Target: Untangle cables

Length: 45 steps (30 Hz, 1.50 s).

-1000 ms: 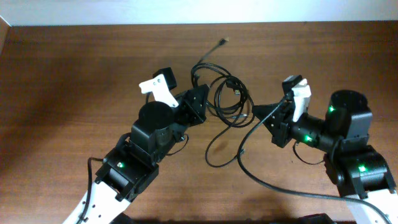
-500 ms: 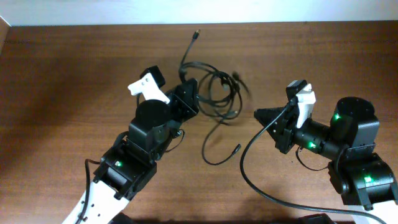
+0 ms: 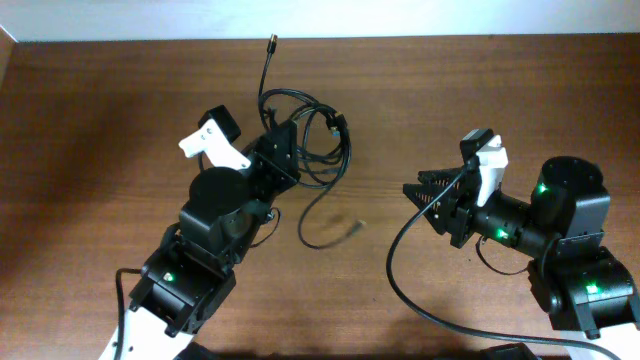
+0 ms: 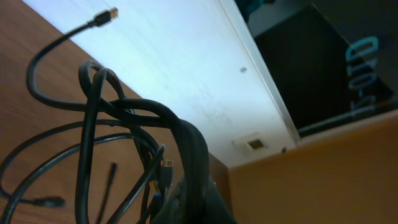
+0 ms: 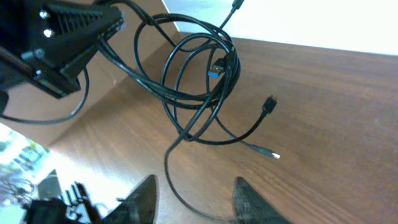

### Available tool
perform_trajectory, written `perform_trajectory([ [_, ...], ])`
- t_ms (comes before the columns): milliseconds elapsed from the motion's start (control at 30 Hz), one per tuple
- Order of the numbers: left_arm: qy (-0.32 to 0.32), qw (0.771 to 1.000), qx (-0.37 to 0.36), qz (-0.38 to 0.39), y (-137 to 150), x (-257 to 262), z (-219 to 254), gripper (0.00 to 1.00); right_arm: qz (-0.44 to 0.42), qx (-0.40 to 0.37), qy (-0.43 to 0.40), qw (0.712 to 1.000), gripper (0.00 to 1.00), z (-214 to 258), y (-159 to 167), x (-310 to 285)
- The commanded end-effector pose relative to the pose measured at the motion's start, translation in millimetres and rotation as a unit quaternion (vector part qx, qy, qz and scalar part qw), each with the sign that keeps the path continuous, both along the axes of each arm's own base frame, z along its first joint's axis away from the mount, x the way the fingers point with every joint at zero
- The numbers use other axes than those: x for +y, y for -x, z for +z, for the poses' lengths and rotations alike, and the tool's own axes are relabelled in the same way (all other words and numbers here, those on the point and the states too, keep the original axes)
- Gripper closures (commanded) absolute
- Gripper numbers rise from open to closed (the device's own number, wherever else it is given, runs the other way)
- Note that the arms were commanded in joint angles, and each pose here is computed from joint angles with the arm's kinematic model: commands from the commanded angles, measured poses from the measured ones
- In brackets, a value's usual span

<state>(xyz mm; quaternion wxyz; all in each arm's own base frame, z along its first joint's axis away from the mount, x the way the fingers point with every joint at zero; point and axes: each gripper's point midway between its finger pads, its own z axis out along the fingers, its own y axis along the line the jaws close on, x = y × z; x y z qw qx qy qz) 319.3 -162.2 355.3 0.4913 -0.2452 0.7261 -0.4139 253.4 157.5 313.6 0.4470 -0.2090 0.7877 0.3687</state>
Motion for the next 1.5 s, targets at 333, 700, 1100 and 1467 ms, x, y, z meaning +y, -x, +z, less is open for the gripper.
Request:
perform_trajectory([
  [333,0.018,0.985,-0.056,-0.163,22.0,-50.5,29.5,1.0,0.008,0.027,-0.002,1.0,0.31,-9.2,-11.8,4.0],
  [700,0.038,0.968,-0.087,-0.231,34.5,-80.3,43.4,1.0,0.007,0.035,0.0,0.999,0.49,-14.1,-15.7,4.2],
  [1100,0.021,0.986,-0.071,-0.15,15.7,-60.6,33.0,1.0,0.019,0.055,-0.004,0.998,0.96,-18.7,-8.1,6.6],
  [1467,0.003,0.997,-0.063,-0.038,-4.5,-27.0,26.3,1.0,0.016,0.062,-0.001,0.998,0.82,-21.6,-7.4,5.4],
])
